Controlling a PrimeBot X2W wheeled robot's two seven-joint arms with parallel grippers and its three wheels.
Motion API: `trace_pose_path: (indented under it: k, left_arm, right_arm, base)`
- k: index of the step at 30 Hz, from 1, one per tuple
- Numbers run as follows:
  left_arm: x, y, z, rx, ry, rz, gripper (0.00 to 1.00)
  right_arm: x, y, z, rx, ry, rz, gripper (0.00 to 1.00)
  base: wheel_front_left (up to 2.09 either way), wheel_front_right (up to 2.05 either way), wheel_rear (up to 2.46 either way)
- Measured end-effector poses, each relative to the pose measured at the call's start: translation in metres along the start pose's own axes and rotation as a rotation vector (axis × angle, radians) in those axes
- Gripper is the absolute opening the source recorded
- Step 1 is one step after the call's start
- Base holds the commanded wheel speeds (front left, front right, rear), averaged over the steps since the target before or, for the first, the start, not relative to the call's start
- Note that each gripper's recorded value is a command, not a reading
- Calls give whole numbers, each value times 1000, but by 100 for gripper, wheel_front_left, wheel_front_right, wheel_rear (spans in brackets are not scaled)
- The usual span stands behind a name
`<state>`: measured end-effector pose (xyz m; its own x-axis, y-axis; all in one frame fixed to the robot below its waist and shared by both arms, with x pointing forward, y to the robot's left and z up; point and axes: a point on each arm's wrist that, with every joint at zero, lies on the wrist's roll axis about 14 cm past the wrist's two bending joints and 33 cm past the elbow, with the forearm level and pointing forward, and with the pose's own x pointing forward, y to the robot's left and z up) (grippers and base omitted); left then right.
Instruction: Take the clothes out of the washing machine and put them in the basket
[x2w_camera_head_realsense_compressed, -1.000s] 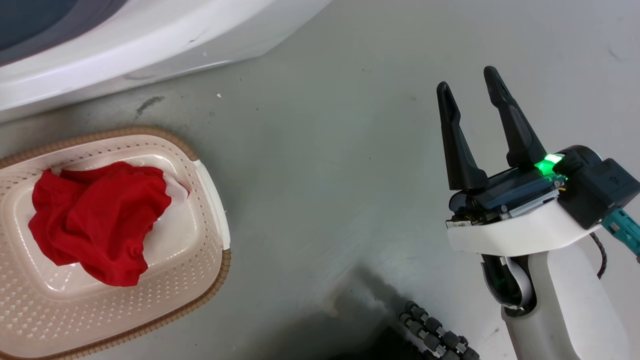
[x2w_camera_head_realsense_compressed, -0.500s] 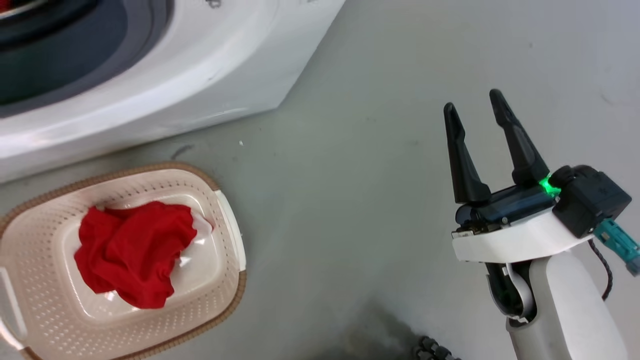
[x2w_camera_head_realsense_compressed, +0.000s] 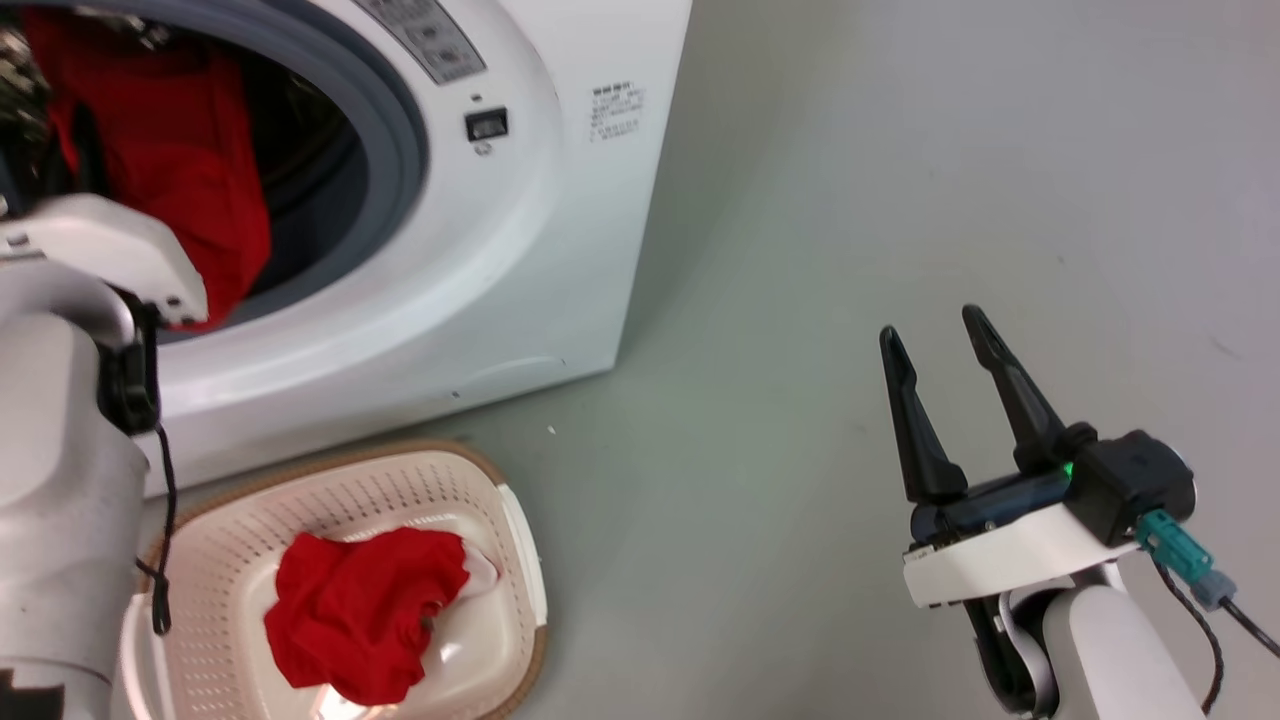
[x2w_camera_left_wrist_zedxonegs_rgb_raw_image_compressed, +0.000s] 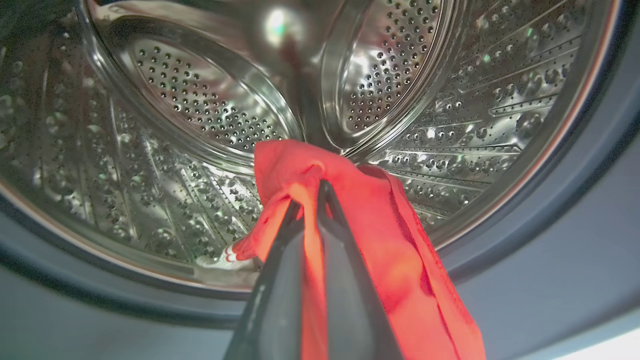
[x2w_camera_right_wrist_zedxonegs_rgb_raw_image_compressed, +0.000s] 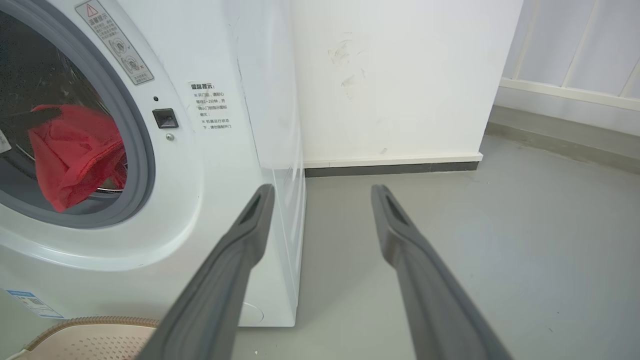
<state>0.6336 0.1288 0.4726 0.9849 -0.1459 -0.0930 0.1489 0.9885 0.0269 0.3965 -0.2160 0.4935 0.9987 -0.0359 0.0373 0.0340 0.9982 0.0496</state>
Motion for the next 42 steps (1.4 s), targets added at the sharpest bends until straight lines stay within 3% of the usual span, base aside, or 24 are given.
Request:
trace_pose_path:
  k: [20, 35, 42]
  left_arm:
    - [-129, 8, 104, -39, -315, 4, 0]
    - [-230, -3, 159, -36, -523, 13, 0]
    - [-244, 0, 128, -70, -419, 50, 0]
  right_arm:
    - [-34, 28, 37, 24, -94, 74, 100]
    - [-29, 64, 50, 6, -105, 185, 100]
    - [-23, 75, 46, 7, -90, 216, 100]
  base:
    - [0, 0, 0]
    - [0, 0, 0]
    - [0, 0, 0]
